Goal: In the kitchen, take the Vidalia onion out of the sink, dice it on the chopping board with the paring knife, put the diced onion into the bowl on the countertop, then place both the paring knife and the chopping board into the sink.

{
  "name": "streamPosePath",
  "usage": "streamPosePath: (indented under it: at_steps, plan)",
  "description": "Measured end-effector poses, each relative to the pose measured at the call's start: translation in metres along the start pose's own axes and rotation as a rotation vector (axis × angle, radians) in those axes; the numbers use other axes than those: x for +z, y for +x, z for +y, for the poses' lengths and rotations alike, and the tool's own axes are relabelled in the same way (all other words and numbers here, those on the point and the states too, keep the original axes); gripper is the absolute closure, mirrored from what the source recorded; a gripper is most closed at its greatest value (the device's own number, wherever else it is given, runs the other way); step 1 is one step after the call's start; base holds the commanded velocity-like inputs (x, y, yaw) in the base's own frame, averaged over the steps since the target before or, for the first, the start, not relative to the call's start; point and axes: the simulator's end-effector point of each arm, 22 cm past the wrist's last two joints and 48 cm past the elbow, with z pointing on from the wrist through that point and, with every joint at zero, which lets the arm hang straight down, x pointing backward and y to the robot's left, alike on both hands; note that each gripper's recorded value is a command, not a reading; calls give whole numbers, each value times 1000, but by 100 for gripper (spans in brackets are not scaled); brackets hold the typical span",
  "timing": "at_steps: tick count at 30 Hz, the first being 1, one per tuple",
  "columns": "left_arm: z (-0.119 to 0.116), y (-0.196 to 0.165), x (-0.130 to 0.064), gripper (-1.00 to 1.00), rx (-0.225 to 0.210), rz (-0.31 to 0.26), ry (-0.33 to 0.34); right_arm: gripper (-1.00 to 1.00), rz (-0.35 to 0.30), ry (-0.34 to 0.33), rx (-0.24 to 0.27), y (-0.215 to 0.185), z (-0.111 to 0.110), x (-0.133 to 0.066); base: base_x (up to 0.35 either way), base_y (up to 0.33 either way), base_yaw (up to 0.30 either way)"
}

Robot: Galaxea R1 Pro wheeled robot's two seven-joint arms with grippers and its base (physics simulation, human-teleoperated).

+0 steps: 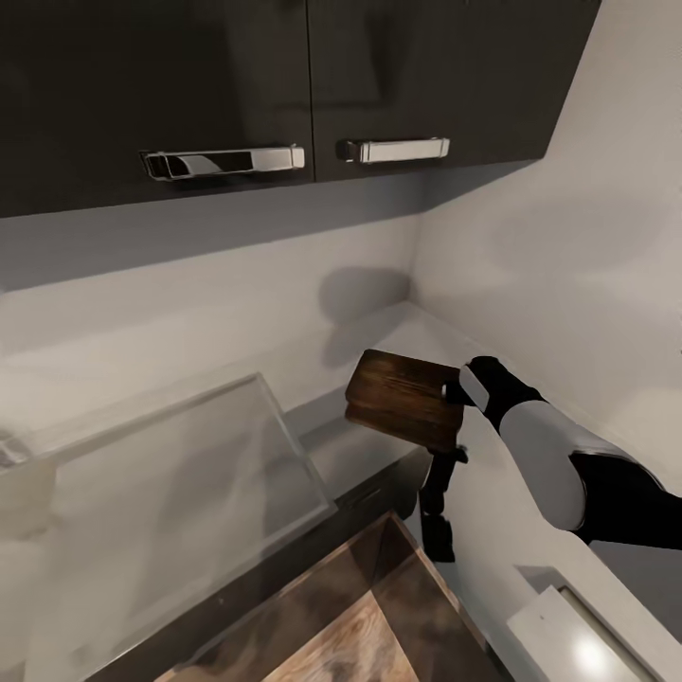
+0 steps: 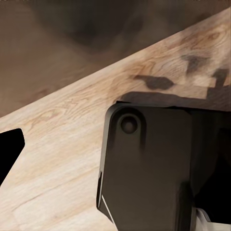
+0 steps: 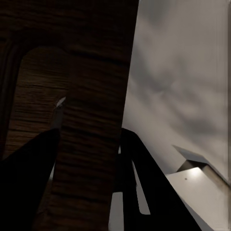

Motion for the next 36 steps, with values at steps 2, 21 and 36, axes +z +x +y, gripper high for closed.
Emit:
streamPosePath:
  at_steps: [2,21,36]
  plan:
    - [0,0,0,-100,0,-1,0,100,-3,-1,1,-1,0,-2,0,0,0]
    - [-1,-5,2,-100,-3,-22,3,100,-32,-3,9,-15,-4,-20,0,0,0]
    - [-2,-8,4,-100,-4,-37,5,100,-54,-7,12,-24,-4,-34,-144,88,34]
